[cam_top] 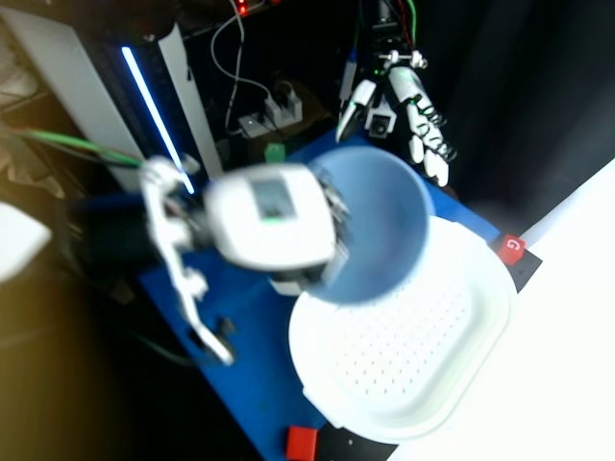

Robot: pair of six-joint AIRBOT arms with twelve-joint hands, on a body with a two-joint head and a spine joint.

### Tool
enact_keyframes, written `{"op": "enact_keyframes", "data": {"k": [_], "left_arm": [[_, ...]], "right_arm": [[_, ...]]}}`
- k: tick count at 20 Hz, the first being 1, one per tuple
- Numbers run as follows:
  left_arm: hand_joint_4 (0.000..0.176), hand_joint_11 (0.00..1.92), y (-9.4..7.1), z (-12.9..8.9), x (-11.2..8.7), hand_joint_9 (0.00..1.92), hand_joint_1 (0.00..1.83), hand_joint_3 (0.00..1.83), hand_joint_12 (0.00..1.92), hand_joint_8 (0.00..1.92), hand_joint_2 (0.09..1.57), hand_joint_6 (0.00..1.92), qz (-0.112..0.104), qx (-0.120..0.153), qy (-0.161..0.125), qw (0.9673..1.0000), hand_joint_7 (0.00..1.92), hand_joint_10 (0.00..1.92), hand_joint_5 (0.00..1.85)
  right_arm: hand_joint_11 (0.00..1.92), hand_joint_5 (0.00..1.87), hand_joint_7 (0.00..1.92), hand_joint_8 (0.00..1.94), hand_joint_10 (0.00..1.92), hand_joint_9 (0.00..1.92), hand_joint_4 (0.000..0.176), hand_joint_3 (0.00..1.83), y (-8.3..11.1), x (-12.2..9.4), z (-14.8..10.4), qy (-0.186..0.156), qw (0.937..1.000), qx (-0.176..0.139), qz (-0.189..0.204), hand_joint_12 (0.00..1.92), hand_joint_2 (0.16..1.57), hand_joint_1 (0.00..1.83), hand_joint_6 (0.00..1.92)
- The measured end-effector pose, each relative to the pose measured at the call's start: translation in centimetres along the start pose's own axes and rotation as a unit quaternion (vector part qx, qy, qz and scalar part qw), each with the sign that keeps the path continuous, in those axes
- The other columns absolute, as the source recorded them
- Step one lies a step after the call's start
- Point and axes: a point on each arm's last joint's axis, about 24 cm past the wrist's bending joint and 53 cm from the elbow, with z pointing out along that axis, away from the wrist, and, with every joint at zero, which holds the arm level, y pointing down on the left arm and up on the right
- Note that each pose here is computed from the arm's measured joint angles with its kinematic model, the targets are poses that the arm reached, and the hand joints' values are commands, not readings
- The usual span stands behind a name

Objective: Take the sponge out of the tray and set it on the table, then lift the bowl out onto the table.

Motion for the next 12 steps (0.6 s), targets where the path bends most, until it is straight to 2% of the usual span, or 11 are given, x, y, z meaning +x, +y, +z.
{"op": "enact_keyframes", "data": {"k": [2,3,4,5,6,7,8,9,11,12], "left_arm": [[0.126,0.0,-0.1,-0.5,-0.3,0.09,0.66,0.0,0.35,0.0,1.01,0.0,0.002,0.004,-0.004,1.0,0.1,0.0,0.1],[0.12,0.0,0.0,-0.6,-0.5,0.1,0.66,0.0,0.39,0.0,1.01,0.0,0.003,0.001,-0.005,1.0,0.12,0.0,0.11],[0.124,0.0,0.0,-0.6,-0.7,0.1,0.66,0.0,0.41,0.0,1.0,0.0,0.005,-0.001,-0.007,1.0,0.12,0.0,0.13],[0.121,0.0,-0.2,-0.7,-1.4,0.09,0.66,0.0,0.44,0.0,1.0,0.0,0.006,0.002,-0.015,0.9999,0.11,0.0,0.13],[0.121,0.0,-0.2,-0.7,-1.4,0.09,0.66,0.0,0.44,0.0,1.0,0.0,0.006,0.002,-0.015,0.9999,0.11,0.0,0.13],[0.13,0.0,-0.3,-0.7,-1.4,0.08,0.65,0.0,0.45,0.0,1.0,0.0,0.006,0.004,-0.015,0.9999,0.11,0.0,0.13],[0.135,0.0,-0.3,-0.7,-1.3,0.08,0.64,0.0,0.45,0.0,0.99,0.0,0.007,0.005,-0.013,0.9999,0.11,0.0,0.13],[0.13,0.0,-0.3,-0.7,-1.3,0.1,0.65,0.0,0.47,0.0,0.99,0.0,0.007,0.004,-0.012,0.9999,0.12,0.0,0.13],[0.132,0.0,-0.3,-0.7,-1.3,0.1,0.66,0.0,0.47,0.0,0.99,0.0,0.007,0.004,-0.014,0.9999,0.12,0.0,0.13],[0.135,0.0,-0.3,-0.7,-1.3,0.1,0.67,0.0,0.45,0.0,0.99,0.0,0.007,0.005,-0.013,0.9999,0.12,0.0,0.13]], "right_arm": [[1.66,0.95,1.42,1.94,1.92,1.6,0.0,0.01,0.8,2.2,-0.6,0.02,0.9997,-0.014,0.01,1.92,1.26,1.24,1.92],[1.64,0.91,1.39,1.94,1.92,1.57,0.0,0.01,0.9,3.4,-0.9,0.035,0.9992,-0.016,0.011,1.92,1.28,1.19,1.92],[1.61,0.76,1.35,1.94,1.92,1.54,0.0,0.02,0.9,4.7,-1.2,0.048,0.9986,-0.017,0.015,1.92,1.26,1.08,1.57],[1.6,0.79,1.34,1.94,1.92,1.53,0.0,0.01,1.1,6.8,-1.7,0.067,0.9971,-0.021,0.031,1.92,1.22,1.1,1.37],[1.6,0.79,1.34,1.94,1.92,1.53,0.0,0.01,1.0,7.0,-1.8,0.068,0.9969,-0.021,0.033,1.92,1.22,1.1,1.37],[1.59,0.98,1.33,1.94,1.92,1.51,0.0,0.0,0.7,8.0,-2.1,0.078,0.9959,-0.018,0.043,1.92,1.13,1.16,1.05],[1.59,1.03,1.33,1.94,1.92,1.51,0.0,0.0,0.3,9.0,-2.5,0.087,0.9949,-0.012,0.049,1.92,1.11,1.17,0.96],[1.63,1.04,1.33,1.94,1.92,1.54,0.0,0.0,-0.2,9.8,-2.7,0.096,0.9935,-0.005,0.06,1.92,1.1,1.17,0.94],[1.64,1.02,1.34,1.94,1.92,1.55,0.0,0.0,-1.1,10.8,-3.0,0.107,0.9908,0.006,0.082,1.92,1.1,1.17,0.98],[1.64,0.94,1.34,1.94,1.92,1.55,0.0,0.0,-1.4,11.0,-3.0,0.11,0.9898,0.01,0.09,1.92,1.14,1.16,1.11]]}}
